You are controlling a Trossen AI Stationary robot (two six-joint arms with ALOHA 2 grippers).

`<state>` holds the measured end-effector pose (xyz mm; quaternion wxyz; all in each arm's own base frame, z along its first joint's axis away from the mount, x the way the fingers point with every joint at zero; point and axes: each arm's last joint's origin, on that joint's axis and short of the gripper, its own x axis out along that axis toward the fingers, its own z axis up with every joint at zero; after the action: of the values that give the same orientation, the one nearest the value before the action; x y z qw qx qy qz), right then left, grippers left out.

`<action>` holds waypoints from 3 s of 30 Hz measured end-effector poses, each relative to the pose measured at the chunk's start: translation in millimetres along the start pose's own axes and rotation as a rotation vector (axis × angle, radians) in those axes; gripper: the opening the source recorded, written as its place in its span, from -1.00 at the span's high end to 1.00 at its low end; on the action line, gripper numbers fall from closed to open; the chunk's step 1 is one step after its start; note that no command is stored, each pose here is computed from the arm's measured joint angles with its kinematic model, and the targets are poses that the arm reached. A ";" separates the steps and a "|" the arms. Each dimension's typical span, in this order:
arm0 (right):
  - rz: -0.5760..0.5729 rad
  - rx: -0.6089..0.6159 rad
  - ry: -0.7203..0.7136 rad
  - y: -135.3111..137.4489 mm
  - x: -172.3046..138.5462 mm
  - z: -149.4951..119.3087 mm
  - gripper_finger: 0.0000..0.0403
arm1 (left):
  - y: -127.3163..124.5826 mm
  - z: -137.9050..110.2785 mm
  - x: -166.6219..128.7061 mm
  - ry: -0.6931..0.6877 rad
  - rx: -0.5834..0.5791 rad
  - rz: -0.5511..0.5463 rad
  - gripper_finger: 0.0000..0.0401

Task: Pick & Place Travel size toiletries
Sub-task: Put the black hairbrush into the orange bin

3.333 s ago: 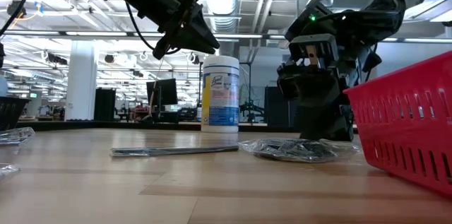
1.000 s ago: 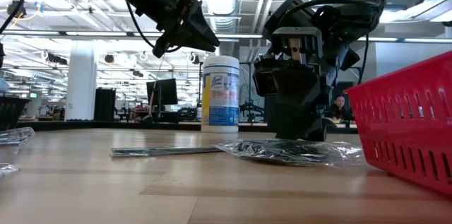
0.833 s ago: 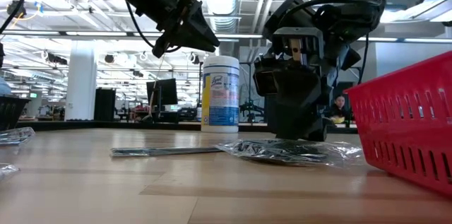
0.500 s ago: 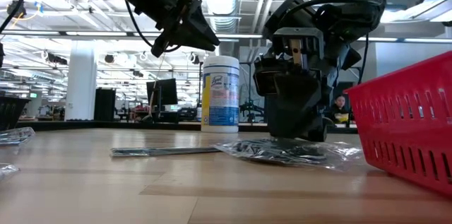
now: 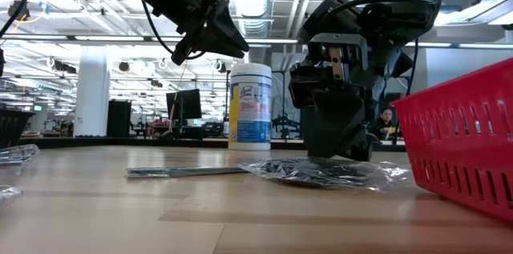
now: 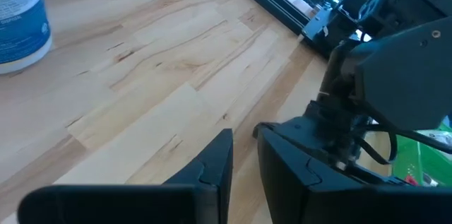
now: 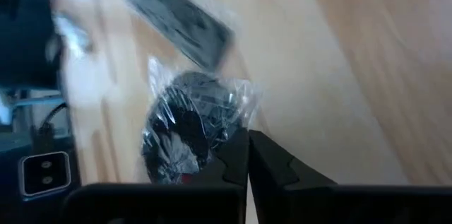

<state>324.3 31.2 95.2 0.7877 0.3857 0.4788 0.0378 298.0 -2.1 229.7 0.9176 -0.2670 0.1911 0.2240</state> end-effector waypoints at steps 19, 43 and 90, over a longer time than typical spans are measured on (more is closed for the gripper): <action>-0.007 0.184 -0.227 28.8 -45.1 11.7 1.00 | -9.4 -22.4 -5.3 0.179 0.042 -0.186 0.69; 0.016 0.215 -0.271 34.6 -44.0 13.2 1.00 | 30.1 -48.2 9.0 0.245 -0.133 -0.351 0.54; 0.048 0.189 -0.307 42.1 -43.0 13.0 1.00 | 17.6 -80.9 80.4 0.271 0.018 -0.652 -0.03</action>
<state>324.3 34.8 156.7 0.8108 0.4705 0.3449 -0.0480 336.8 -10.5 121.3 0.9095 -0.3333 0.2176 -0.1199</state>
